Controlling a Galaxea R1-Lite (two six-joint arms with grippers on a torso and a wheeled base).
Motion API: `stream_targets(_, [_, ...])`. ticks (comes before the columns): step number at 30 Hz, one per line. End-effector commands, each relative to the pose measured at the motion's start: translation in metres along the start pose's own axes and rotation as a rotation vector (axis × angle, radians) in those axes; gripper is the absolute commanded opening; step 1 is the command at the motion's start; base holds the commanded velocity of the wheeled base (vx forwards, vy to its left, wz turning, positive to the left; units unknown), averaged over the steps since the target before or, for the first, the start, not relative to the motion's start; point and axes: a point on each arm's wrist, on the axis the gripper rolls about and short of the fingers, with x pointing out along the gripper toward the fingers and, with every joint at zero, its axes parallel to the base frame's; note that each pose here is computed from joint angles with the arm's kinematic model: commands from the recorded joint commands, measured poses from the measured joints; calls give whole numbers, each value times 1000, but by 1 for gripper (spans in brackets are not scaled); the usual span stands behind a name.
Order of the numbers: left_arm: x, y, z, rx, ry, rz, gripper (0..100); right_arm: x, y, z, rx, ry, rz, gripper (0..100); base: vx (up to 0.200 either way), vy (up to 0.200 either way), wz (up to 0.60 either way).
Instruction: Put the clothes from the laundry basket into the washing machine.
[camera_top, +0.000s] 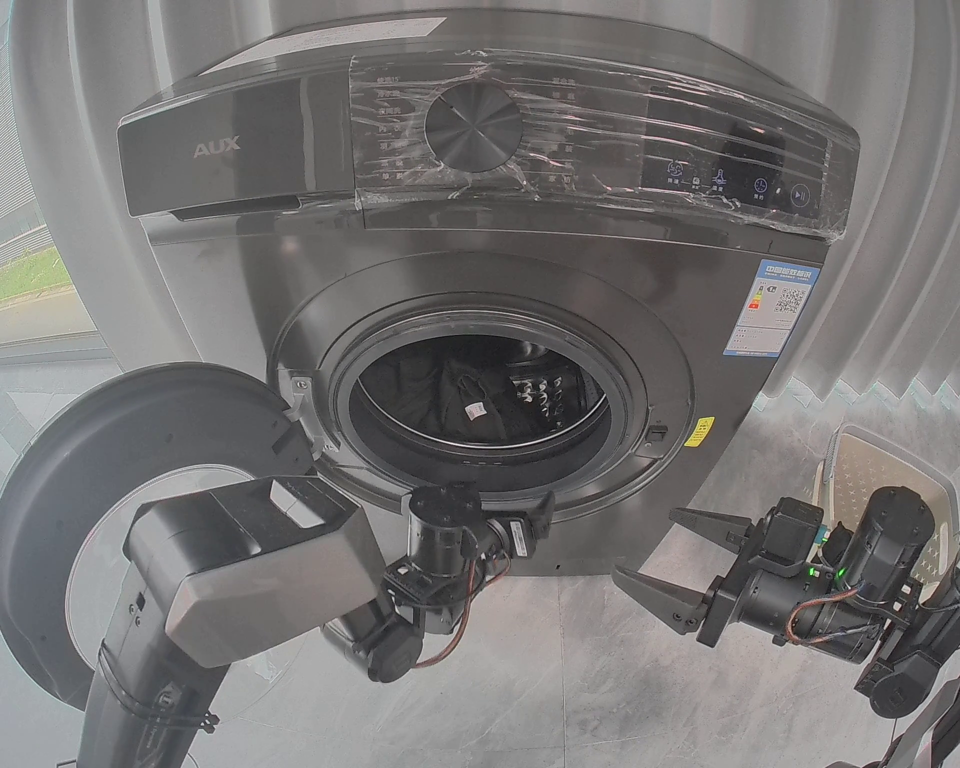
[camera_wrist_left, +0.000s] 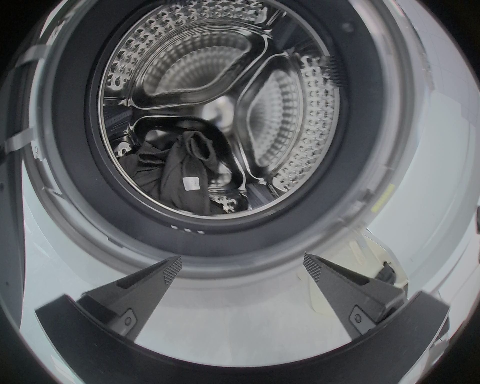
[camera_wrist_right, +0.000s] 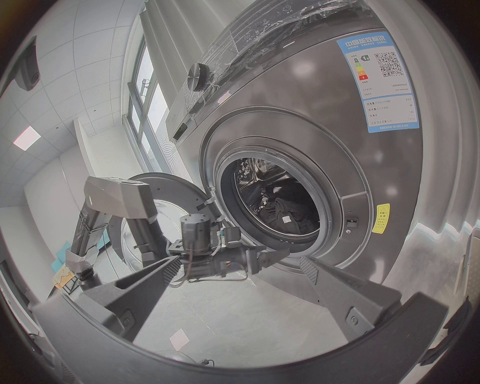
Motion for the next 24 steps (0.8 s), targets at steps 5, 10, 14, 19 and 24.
stream_targets(5, [-99, -49, 44, -10, -50, -188, 100, -1, 3, -1, 2, 7, 12, 100, 0, 0, 0])
stream_targets(10, [-154, -55, 67, -22, -77, -260, 100, -7, 7, 6, -7, -26, 26, 100, 0, 0, 0])
stream_targets(14, [-196, -58, 81, -25, -91, -326, 100, -13, 13, 14, -18, -68, 45, 100, 0, 0, 0])
stream_targets(19, [-237, -48, 97, -5, -131, -356, 100, -27, 15, 30, -46, -148, 43, 100, 0, 0, 0])
stream_targets(24, [-267, -36, 121, -33, -242, -372, 100, -50, 17, 36, -64, -196, 24, 100, 0, 0, 0])
